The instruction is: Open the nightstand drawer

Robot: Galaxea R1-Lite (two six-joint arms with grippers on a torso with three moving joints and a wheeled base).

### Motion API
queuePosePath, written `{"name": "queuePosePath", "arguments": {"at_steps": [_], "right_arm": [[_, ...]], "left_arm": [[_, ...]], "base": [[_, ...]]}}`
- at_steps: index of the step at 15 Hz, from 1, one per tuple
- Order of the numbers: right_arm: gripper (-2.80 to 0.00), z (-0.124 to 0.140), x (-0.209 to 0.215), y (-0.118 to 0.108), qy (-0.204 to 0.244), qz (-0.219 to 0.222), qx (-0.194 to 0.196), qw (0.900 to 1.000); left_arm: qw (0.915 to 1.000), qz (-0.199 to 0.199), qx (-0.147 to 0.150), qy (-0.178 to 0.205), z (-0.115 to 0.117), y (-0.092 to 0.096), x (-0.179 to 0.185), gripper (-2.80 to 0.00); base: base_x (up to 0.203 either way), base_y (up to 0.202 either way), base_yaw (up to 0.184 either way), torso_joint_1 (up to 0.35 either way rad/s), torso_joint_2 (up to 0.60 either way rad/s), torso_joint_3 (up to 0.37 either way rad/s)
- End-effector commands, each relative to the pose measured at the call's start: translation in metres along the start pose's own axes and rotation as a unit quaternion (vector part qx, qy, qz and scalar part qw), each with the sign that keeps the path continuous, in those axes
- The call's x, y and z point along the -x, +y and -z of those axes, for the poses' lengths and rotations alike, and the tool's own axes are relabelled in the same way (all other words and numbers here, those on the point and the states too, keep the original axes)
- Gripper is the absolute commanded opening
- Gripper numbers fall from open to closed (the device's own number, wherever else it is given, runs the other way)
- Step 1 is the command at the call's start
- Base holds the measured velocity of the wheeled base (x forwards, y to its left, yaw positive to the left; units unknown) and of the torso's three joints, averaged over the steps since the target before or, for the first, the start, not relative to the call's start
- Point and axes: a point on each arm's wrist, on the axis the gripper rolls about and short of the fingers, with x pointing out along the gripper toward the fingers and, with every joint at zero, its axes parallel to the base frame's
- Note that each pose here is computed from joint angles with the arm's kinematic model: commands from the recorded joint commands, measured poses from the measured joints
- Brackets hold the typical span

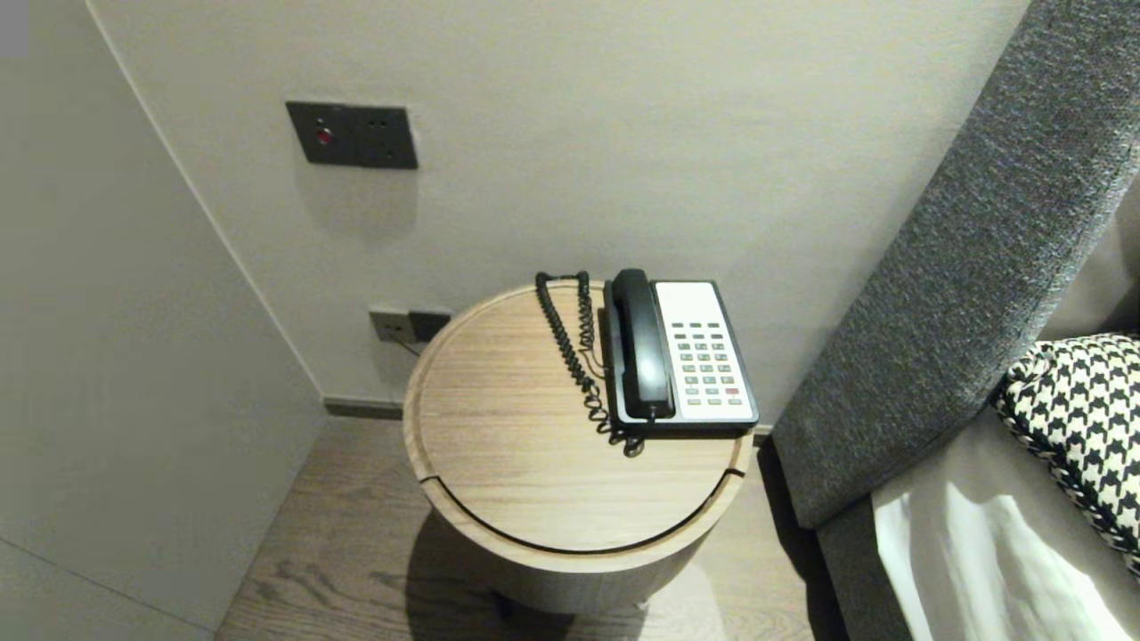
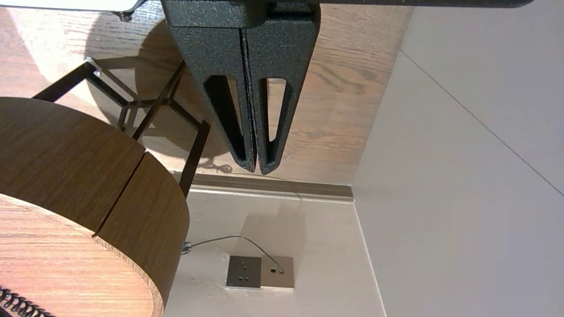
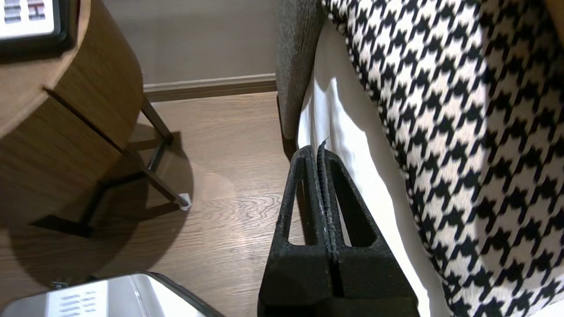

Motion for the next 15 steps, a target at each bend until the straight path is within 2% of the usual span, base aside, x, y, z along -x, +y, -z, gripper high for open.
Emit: {"name": "queuePosePath", "arguments": {"at_steps": [1, 3, 4, 8, 11, 15], "right_arm": [[-2.80, 0.024, 0.012, -0.004, -0.034, -0.004, 0.008, 0.999], [-2.80, 0.045, 0.011, -0.004, -0.032, -0.022, 0.052, 0.998], [-2.80, 0.052, 0.009, -0.004, -0.029, -0.030, 0.060, 0.997], [-2.80, 0.068, 0.012, -0.005, -0.055, -0.056, 0.070, 0.994], [-2.80, 0.083, 0.007, -0.003, -0.053, -0.084, 0.074, 0.992], [-2.80, 0.083, 0.006, -0.001, -0.059, -0.125, 0.068, 0.988]], "left_arm": [[1.0000, 0.000, 0.000, -0.001, 0.000, 0.000, 0.000, -2.80], [1.0000, 0.000, 0.000, -0.001, 0.000, 0.000, 0.000, -2.80], [1.0000, 0.000, 0.000, -0.001, 0.000, 0.000, 0.000, -2.80], [1.0000, 0.000, 0.000, -0.001, 0.000, 0.000, 0.000, -2.80], [1.0000, 0.000, 0.000, -0.001, 0.000, 0.000, 0.000, -2.80], [1.0000, 0.000, 0.000, -0.001, 0.000, 0.000, 0.000, -2.80]], "base": [[0.000, 0.000, 0.000, 0.000, 0.00, 0.000], [0.000, 0.000, 0.000, 0.000, 0.00, 0.000], [0.000, 0.000, 0.000, 0.000, 0.00, 0.000], [0.000, 0.000, 0.000, 0.000, 0.00, 0.000], [0.000, 0.000, 0.000, 0.000, 0.00, 0.000], [0.000, 0.000, 0.000, 0.000, 0.00, 0.000]]}}
